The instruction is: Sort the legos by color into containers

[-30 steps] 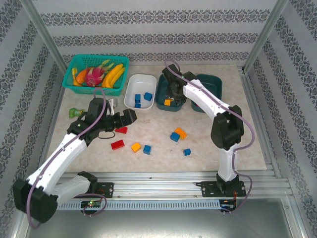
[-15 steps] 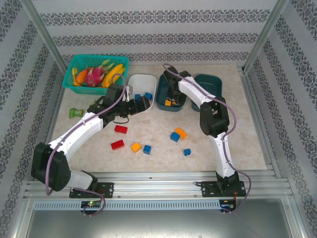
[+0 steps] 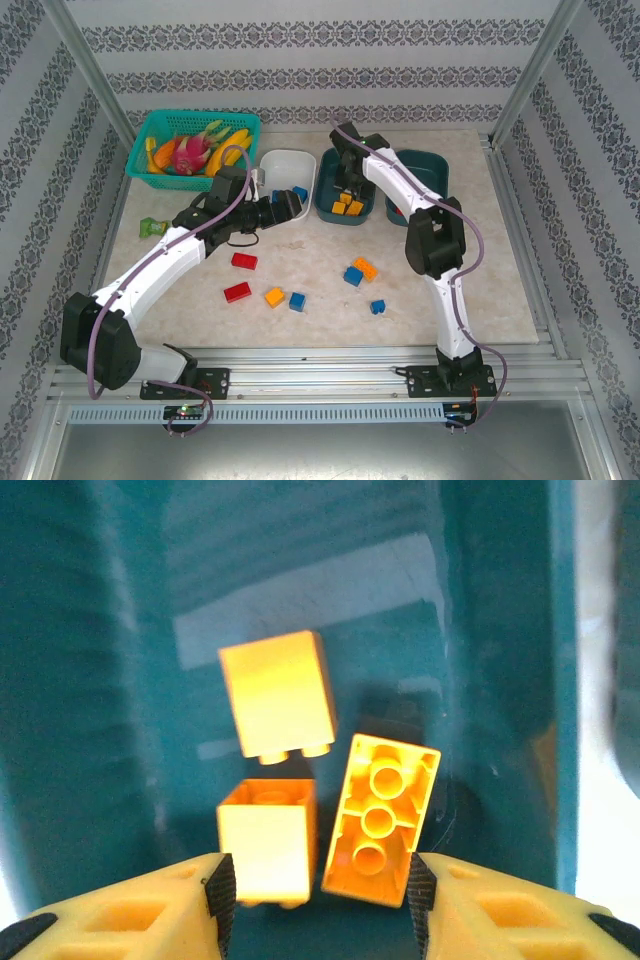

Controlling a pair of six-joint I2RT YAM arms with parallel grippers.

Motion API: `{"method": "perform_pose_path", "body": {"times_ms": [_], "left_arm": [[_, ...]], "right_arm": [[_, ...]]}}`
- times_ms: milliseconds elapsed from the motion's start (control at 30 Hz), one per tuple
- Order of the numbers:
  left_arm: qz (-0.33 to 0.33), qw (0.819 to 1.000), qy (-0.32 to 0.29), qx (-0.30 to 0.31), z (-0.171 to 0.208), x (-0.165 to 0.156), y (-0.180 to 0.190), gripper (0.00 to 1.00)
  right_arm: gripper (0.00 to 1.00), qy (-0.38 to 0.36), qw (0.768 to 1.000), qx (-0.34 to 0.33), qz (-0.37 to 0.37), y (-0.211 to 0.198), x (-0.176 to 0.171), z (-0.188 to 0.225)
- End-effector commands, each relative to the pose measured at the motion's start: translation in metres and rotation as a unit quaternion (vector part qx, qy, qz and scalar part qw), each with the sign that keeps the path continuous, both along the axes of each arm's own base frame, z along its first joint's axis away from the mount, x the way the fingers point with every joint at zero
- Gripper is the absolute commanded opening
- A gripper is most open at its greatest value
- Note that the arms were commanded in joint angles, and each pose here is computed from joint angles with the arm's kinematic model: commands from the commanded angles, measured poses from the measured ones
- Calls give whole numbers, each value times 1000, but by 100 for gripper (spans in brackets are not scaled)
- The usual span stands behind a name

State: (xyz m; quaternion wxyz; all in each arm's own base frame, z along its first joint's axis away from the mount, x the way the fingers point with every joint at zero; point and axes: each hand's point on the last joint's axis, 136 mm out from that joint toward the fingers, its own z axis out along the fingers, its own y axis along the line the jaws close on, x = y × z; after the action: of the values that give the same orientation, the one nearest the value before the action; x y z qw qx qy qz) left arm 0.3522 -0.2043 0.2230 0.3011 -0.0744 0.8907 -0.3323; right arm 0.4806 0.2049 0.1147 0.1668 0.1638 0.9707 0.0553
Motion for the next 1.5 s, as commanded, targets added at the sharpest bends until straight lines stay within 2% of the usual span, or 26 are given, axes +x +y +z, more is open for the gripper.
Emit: {"method": "perform_pose_path", "body": {"times_ms": [0,200,400,600,767,867,967,1200,1467], "left_arm": [[-4,1000,-23,12,26,-12,5,96],[-11,999,-12,33,31,-35,16,96],[-53,996,8,66,20,-64,19,92],[-153,974,64,156,-32,-109,-4,84],[-178,954,111,214,-79,-133,-20,76],[-169,947,135,239,-100,-139,-28,71],[-151,937,167,266,-121,-146,-33,68],[-131,912,207,329,-150,-154,-37,61],[-130,902,216,350,-164,-146,-44,59]], "right_arm": [[51,-84,996,23,18,6,-6,87],[53,-146,987,38,53,5,-43,139],[54,-171,976,74,114,8,-109,148],[57,-157,940,191,235,32,-198,110],[60,-159,898,268,312,36,-275,72],[61,-145,900,277,303,21,-304,42],[62,-143,906,288,276,7,-319,28],[63,-167,904,302,252,-6,-327,30],[63,-143,900,317,263,-4,-339,27]]}}
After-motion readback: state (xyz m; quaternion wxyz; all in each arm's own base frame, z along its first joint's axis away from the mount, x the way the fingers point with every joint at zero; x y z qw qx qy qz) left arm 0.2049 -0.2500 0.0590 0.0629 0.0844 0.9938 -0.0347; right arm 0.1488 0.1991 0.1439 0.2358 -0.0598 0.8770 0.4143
